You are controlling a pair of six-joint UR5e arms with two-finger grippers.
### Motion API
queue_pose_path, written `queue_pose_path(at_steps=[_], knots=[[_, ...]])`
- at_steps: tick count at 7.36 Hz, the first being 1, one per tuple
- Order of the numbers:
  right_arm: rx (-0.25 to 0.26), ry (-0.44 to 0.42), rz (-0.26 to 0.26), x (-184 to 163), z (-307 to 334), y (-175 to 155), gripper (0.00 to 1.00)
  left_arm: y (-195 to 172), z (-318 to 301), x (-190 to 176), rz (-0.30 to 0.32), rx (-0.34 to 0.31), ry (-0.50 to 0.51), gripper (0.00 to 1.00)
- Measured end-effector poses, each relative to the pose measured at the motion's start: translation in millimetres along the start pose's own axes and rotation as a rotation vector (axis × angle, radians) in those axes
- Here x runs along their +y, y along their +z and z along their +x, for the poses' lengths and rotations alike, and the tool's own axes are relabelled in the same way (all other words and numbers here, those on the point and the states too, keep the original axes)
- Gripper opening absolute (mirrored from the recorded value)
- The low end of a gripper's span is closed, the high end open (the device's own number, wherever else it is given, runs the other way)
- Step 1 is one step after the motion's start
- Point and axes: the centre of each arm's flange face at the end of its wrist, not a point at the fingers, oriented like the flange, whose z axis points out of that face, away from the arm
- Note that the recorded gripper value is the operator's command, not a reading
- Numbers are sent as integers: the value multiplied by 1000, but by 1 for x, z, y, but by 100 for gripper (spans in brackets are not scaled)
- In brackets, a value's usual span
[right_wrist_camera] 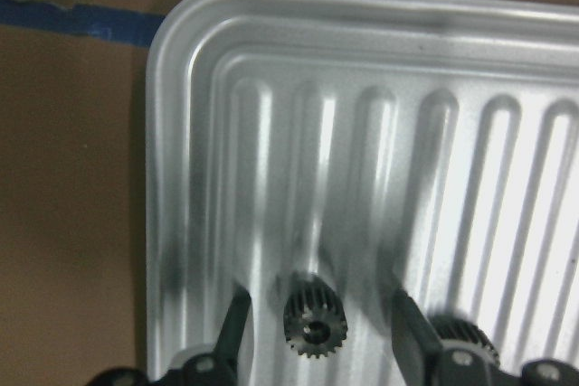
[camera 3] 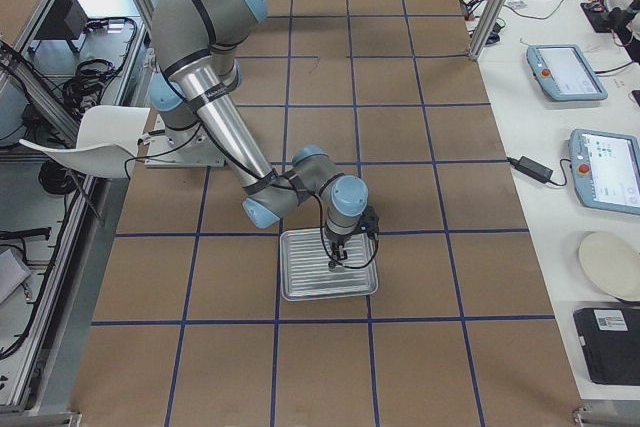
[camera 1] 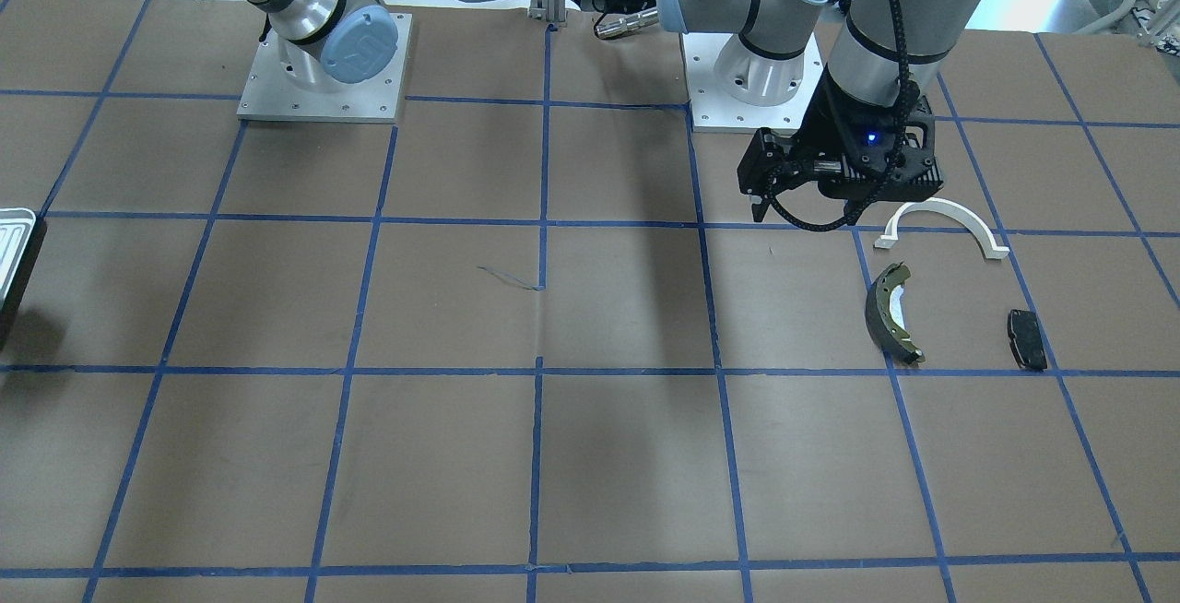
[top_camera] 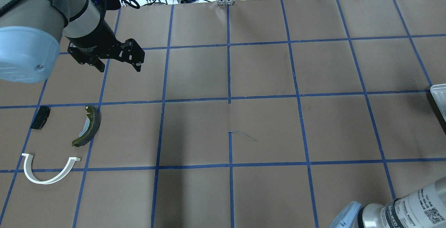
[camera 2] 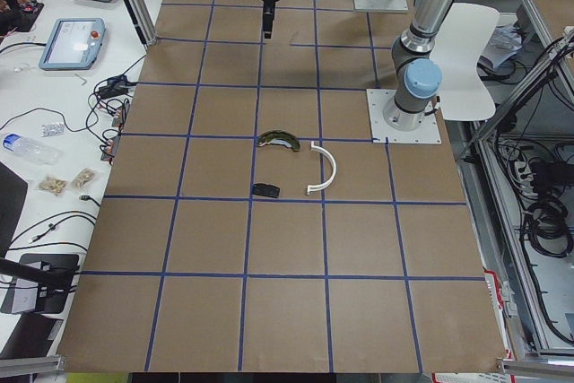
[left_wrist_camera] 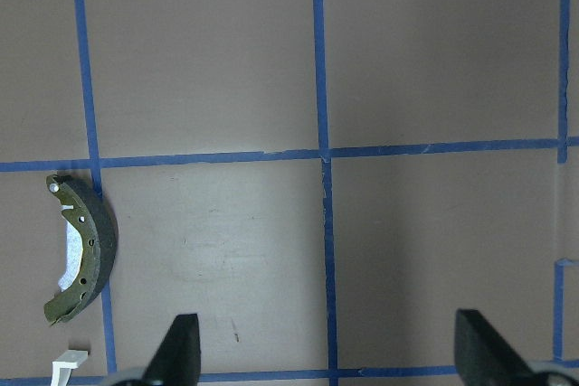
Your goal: Place bearing gear from tray to pile
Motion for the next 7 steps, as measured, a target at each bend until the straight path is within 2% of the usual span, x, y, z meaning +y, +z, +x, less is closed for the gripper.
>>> queue_pose_path(at_steps=[4,6,7], knots=[[0,7,6,0,-1,-5,3,0,0,0,0,-1,0,100],[15,15,20,-1,-8,-28,1,0,-1,0,1,-1,-1,100],[15,28,27,-6,-24,-51,0,0,0,1,1,-1,-1,100]])
